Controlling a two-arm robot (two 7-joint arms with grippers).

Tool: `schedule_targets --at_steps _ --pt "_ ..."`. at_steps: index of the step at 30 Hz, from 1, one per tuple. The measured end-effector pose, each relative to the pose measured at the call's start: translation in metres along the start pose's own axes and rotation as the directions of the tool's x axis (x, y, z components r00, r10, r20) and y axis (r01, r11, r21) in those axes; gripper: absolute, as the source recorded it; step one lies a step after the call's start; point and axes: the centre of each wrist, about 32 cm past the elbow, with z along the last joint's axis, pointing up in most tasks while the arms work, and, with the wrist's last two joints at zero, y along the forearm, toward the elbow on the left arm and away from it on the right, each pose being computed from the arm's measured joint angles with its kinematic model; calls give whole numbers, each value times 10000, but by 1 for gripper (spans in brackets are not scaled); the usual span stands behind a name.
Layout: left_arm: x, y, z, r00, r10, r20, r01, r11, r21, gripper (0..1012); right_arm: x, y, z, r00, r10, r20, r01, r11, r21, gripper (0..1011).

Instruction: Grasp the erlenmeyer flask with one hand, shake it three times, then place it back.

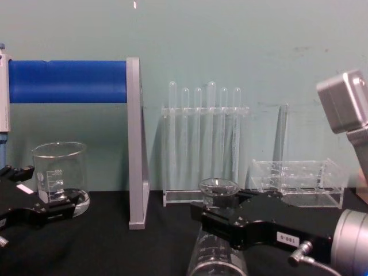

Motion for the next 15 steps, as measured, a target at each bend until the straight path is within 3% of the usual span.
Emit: schedule_targets --at_steps 11,15 --pt "0 0 0 10000 0 1 0 10000 0 1001 0 -1 0 10000 0 -8 0 10000 -3 450" --pt "0 0 0 10000 0 0 0 10000 0 1001 1 -1 2 10000 -1 -9 1 10000 11 539"
